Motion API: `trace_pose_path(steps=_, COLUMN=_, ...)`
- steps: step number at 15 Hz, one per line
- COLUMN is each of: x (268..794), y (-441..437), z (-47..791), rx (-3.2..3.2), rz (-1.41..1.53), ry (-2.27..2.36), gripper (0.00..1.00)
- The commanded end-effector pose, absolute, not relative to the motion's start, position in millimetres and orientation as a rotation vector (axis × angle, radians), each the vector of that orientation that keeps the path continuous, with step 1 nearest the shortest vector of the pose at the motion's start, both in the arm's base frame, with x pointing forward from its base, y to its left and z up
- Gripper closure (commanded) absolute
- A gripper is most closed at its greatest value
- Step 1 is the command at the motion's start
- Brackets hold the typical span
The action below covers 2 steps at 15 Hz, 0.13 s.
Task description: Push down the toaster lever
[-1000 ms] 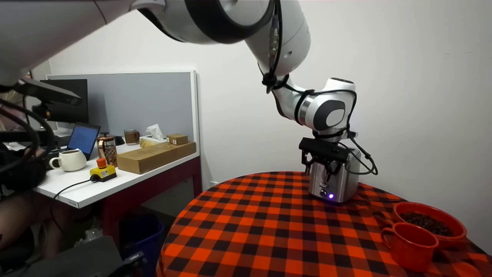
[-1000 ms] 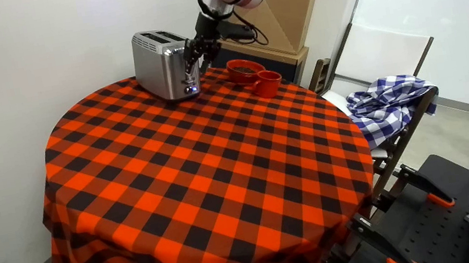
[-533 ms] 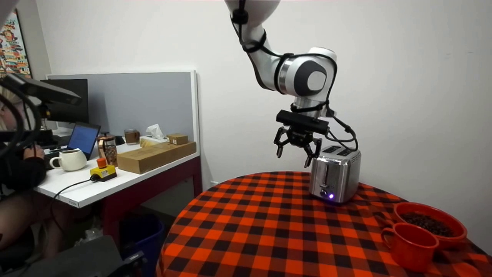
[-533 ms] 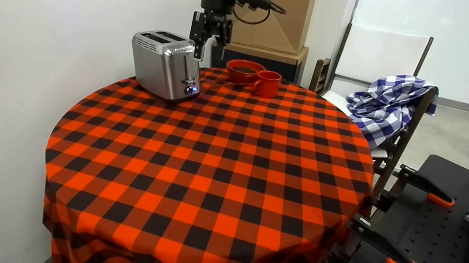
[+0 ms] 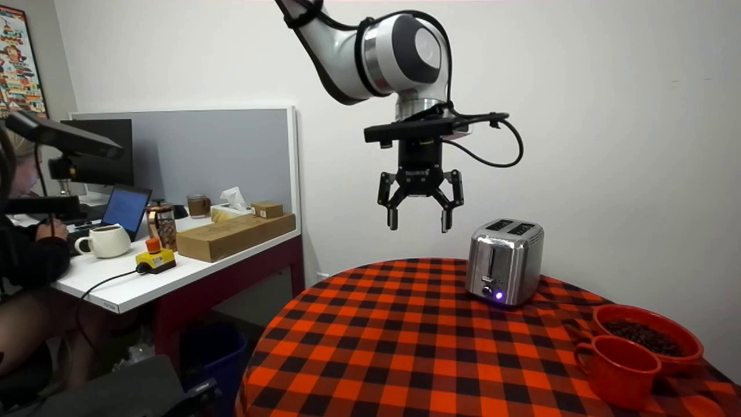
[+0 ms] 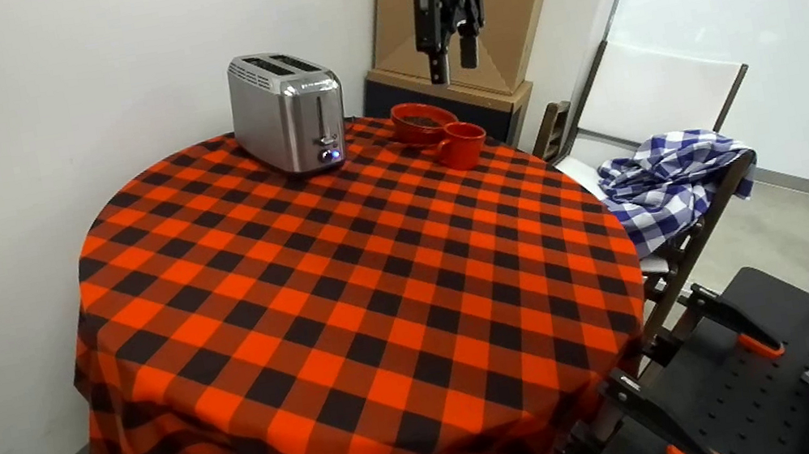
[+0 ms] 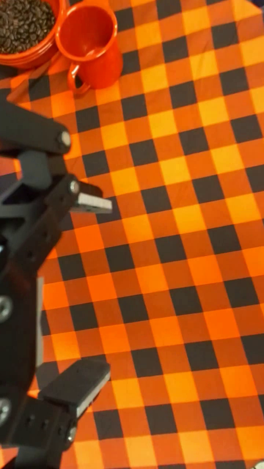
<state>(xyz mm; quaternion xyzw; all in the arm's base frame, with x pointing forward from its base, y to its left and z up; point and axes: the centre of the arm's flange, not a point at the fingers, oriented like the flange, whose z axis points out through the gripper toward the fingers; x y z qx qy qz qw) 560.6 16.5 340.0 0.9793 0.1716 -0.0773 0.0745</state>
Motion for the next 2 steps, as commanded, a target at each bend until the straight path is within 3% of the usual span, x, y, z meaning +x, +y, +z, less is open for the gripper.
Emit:
trace_pose_path(steps=1, x=552.0, y=18.2, z=345.3, rx=2.933, rz=-0.229, ry=0.511, gripper=0.00)
trace_pose_path(steps=2, x=546.2, y=19.0, z=348.3, rx=2.930, rz=-0.227, ry=0.512, gripper=0.00)
